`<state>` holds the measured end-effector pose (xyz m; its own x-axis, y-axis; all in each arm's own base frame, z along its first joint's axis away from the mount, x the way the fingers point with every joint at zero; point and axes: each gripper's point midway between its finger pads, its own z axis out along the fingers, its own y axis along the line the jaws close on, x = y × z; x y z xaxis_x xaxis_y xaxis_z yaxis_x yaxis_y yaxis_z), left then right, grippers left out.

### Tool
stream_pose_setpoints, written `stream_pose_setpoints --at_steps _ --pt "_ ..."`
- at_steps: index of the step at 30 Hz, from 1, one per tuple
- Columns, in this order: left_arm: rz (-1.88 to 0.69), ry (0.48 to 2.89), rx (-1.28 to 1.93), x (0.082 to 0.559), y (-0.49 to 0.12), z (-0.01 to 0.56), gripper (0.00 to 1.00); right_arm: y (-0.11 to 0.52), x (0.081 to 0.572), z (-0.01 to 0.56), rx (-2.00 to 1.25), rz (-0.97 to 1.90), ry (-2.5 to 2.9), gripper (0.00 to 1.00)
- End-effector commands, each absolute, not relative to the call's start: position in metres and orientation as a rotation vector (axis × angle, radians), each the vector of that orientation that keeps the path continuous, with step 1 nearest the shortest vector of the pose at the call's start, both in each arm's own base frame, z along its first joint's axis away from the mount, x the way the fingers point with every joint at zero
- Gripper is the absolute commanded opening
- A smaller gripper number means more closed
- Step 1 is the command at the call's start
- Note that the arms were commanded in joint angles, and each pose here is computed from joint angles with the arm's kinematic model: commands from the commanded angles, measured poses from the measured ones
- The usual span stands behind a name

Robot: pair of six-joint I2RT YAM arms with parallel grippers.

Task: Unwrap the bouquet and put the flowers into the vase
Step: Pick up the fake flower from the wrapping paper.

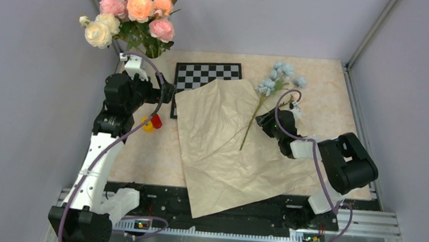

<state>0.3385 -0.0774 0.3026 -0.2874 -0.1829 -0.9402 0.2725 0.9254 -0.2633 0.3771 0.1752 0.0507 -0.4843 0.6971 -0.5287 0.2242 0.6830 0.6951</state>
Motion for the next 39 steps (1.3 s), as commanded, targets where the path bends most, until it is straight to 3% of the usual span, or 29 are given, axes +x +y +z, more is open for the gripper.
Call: stream_pose_setpoints --at_steps 1,27,39 --pt "-0.434 1.780 0.077 0.340 -0.078 0.308 0.99 0.177 0.397 0.068 0.714 0.760 1.941 0.45" --pt "-0.405 1.787 0.076 0.341 -0.074 0.305 0.99 0.188 0.418 0.042 0.790 0.822 1.906 0.29" --pt "-0.400 1.794 0.078 0.342 -0.073 0.303 0.99 0.182 0.420 0.049 0.814 0.805 1.870 0.12"
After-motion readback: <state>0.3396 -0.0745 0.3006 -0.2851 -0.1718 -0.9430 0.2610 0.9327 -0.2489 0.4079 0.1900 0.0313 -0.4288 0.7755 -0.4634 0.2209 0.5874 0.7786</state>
